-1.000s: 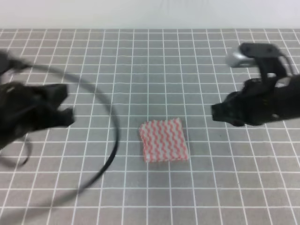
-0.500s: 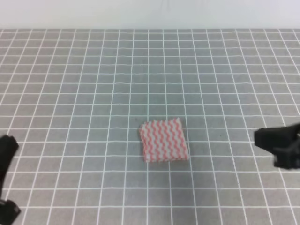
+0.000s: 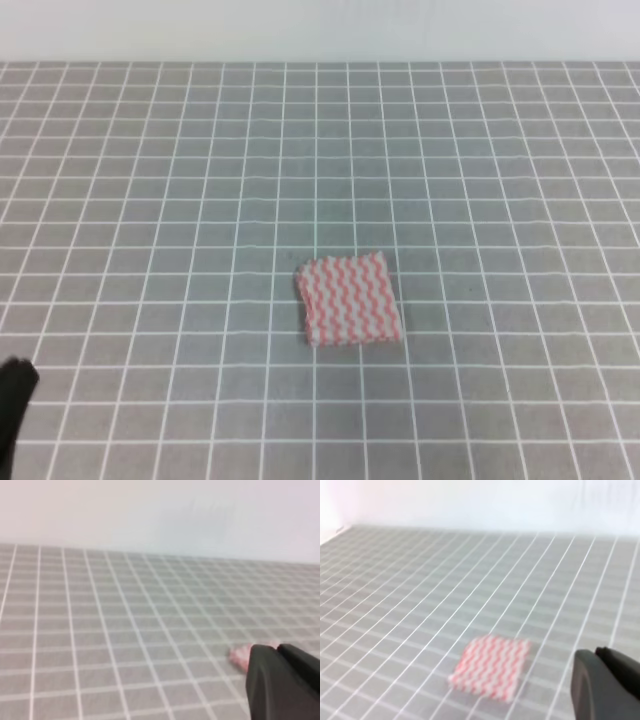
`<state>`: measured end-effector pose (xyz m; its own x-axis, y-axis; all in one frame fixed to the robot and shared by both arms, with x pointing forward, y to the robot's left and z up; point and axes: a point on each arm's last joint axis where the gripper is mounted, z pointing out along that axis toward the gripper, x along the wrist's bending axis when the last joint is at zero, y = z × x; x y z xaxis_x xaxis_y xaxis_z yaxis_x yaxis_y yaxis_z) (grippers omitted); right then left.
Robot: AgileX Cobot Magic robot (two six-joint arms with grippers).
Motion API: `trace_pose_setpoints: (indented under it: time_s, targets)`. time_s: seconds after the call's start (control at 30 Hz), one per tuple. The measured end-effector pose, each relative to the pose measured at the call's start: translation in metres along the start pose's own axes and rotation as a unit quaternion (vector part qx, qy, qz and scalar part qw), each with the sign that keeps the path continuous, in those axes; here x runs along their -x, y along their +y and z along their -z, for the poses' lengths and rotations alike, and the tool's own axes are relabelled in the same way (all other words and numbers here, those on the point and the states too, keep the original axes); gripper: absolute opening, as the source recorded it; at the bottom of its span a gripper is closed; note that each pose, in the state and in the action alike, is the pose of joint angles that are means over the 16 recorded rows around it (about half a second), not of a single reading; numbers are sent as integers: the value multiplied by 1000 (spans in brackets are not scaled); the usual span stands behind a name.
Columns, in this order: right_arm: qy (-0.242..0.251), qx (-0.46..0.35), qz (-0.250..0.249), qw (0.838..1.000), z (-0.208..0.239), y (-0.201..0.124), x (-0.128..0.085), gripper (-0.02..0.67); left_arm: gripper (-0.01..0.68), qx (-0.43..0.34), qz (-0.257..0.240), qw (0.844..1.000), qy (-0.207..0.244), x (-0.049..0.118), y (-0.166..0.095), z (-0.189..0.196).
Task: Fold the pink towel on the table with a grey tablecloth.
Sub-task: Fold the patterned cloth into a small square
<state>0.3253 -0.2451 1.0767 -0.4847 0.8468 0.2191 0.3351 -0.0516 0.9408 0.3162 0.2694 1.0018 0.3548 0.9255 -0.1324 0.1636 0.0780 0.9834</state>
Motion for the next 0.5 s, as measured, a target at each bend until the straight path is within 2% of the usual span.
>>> trace_pose_setpoints:
  time_s: [0.17, 0.5]
  targets:
    - [-11, 35, 11, 999, 6, -15, 5, -15, -2, -12, 3, 1000, 10, -4, -20, 2]
    - [-12, 23, 8, 1000, 5, -30, 7, -15, -2, -39, 2, 999, 8, -5, -38, 2]
